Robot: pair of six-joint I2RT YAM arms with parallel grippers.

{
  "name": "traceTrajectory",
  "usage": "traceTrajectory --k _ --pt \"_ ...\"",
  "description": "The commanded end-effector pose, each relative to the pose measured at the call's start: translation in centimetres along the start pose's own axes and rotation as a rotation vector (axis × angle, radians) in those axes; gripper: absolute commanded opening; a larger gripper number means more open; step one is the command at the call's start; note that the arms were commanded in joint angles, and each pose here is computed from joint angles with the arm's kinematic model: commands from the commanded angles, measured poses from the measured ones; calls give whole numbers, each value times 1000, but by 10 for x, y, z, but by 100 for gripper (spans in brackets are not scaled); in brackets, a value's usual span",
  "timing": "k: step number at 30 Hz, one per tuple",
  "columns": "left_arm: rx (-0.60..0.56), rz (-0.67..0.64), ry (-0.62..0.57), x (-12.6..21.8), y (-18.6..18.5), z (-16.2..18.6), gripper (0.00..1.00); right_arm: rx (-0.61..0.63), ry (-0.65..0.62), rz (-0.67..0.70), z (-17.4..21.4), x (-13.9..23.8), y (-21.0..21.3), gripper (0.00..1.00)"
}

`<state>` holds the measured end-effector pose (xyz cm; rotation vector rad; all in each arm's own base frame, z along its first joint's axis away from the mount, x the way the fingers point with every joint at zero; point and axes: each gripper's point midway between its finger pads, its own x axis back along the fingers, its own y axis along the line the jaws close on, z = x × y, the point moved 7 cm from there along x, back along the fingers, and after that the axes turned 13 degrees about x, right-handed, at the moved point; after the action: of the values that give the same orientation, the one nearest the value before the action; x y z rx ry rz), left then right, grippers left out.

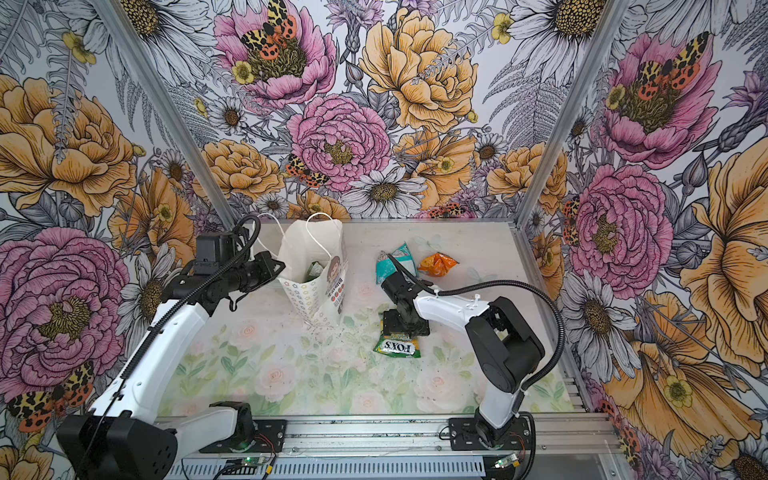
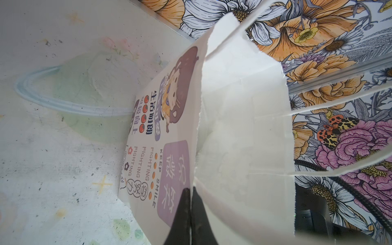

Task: Place the snacks into the paper bag
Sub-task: 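Lift the Spring Tea bag with the right gripper toward the paper bag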

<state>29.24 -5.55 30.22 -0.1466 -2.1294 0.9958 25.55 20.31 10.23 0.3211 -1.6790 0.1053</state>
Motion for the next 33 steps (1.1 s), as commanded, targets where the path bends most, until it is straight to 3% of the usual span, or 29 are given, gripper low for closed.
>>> traceTrajectory --k 1,7,12,22,26,28,33 --pt "17 -25 8 -2 8 4 0 -3 18 20 0 -9 5 86" --pt "17 -25 9 -2 9 4 0 12 54 61 2 -26 9 84" --pt "13 -21 4 0 8 3 0 21 45 66 2 -24 10 75" --pt "16 -20 6 0 9 4 0 43 -66 -29 -7 18 20 25" --pt "15 -20 6 1 9 4 0 65 -97 -75 -11 32 25 12" --pt "14 -18 4 2 9 4 0 75 -113 -101 -13 40 27 0" --pt "14 -16 4 2 9 5 0 102 -155 -182 -18 63 32 0"
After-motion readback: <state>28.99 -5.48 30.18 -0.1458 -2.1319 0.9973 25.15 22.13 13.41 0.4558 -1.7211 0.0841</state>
